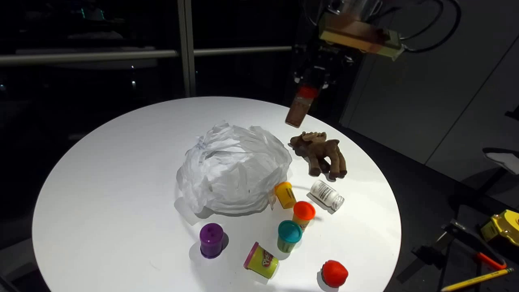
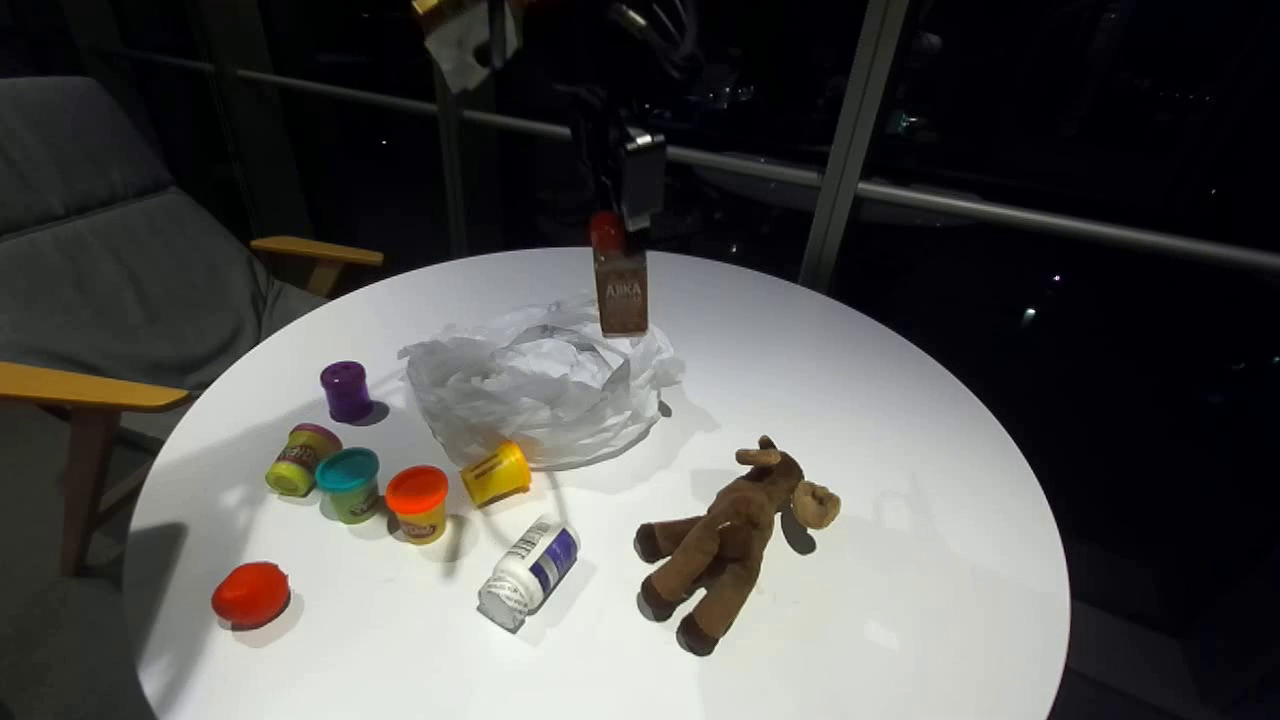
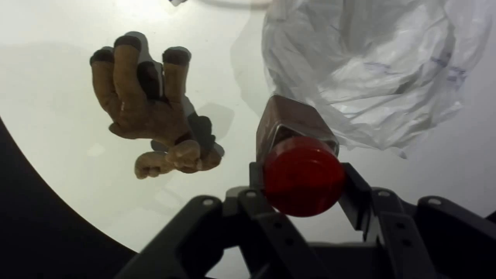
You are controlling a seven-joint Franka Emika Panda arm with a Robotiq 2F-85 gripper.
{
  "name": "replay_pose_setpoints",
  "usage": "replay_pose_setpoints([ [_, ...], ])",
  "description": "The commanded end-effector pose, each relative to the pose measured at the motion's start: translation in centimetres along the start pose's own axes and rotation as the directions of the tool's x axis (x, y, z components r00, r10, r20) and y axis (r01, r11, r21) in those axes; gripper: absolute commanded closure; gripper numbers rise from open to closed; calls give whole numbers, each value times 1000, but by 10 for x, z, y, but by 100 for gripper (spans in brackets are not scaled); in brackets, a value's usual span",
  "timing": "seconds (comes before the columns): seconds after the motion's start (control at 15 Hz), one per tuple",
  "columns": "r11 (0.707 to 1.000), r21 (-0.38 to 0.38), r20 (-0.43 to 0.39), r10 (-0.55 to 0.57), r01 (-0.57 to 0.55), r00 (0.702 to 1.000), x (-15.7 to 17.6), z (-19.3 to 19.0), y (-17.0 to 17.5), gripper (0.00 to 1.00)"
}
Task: Put the objects on the table into the plastic bag.
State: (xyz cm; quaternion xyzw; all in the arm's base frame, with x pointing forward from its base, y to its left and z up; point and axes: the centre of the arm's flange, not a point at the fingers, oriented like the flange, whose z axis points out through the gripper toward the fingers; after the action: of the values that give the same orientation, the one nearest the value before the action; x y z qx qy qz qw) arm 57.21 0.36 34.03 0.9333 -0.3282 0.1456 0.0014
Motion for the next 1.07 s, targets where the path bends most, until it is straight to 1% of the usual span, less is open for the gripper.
replay_pose_setpoints([
  [0.0,997,58,12,-61,60,998,-1,-12,-67,76],
  [0.2,991,67,18,-118,116,993,-16,10,-110,76],
  [0.4,986,40,27,-163,162,986,-24,49,-140,76],
  [0.8,978,-3,56,-210,210,976,-31,110,-171,76],
  [1.0,972,-46,45,-228,230,973,-35,132,-178,76],
])
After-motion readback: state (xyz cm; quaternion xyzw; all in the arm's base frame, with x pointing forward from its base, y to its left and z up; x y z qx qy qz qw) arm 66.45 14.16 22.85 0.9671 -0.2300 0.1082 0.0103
